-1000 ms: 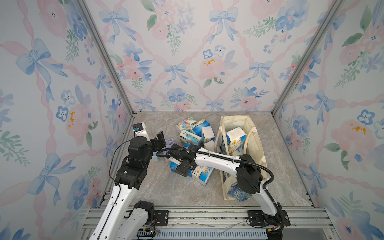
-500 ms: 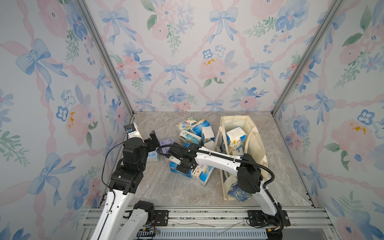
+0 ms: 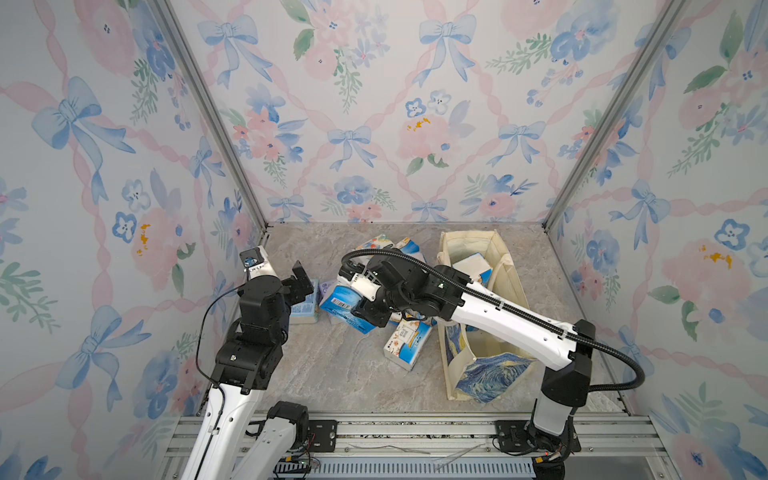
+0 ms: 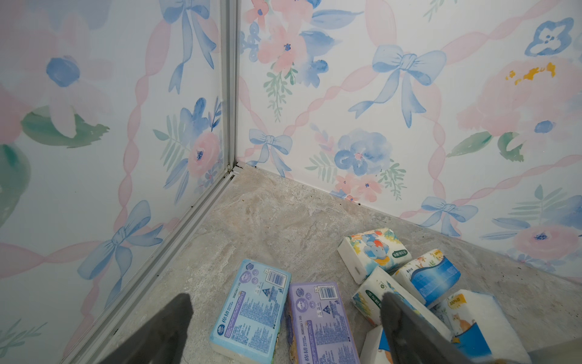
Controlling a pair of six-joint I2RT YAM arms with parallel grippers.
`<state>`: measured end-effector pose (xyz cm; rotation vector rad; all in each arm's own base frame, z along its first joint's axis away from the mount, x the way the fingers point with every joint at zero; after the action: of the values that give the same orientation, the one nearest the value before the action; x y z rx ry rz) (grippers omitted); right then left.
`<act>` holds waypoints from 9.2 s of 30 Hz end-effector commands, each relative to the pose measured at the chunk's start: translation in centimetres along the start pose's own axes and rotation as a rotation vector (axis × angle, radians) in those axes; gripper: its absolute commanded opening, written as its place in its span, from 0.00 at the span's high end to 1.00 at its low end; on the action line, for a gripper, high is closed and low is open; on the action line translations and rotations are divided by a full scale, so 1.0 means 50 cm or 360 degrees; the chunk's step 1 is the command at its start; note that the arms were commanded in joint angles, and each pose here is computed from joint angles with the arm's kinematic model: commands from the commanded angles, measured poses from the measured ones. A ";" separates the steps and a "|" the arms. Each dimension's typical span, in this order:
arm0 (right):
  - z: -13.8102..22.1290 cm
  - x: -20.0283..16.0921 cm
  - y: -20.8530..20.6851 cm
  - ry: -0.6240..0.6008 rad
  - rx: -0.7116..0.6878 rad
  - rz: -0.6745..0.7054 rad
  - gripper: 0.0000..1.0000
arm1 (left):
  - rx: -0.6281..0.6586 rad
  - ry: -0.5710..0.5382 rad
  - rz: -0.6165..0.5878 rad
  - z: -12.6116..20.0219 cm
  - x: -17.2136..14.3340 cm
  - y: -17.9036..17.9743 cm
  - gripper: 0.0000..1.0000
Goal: Put tissues into the canvas bag
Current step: Pick up the pack of facial tissues from the center of the board, then place the pack of facial tissues in the canvas bag, then pick up the pack of facial tissues from the center of the board, then place the pack of facial tissues in the canvas bag.
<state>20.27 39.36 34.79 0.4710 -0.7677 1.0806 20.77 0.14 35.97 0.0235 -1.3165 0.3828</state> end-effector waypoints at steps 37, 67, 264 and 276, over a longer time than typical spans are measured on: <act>0.362 -0.363 -0.147 0.0534 -0.0705 -0.0532 0.49 | -0.0333 0.0645 -0.0176 -0.176 -0.121 -0.113 0.06; 0.339 -0.340 -0.205 0.0390 -0.0631 -0.0619 0.17 | -0.0286 0.0832 -0.0266 -0.226 -0.188 -0.115 0.15; 0.426 -0.439 -0.354 -0.0097 -0.1230 -0.1224 0.19 | -0.1771 0.0969 -0.0482 0.014 -0.085 -0.568 0.31; 0.429 -0.435 -0.348 -0.0119 -0.1205 -0.1219 0.19 | -0.0578 0.0898 -0.0346 -0.174 -0.123 -0.296 0.24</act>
<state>23.80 4.38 32.29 0.0942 -0.8666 0.0341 31.57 -16.89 32.91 -0.3731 -0.8212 -0.1909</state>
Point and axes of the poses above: each gripper's point midway between its finger pads, its own z axis back along the fingers, its own y axis along the line the jaws close on, x = y × z, the point moved 7 cm from there along z, back along the fingers
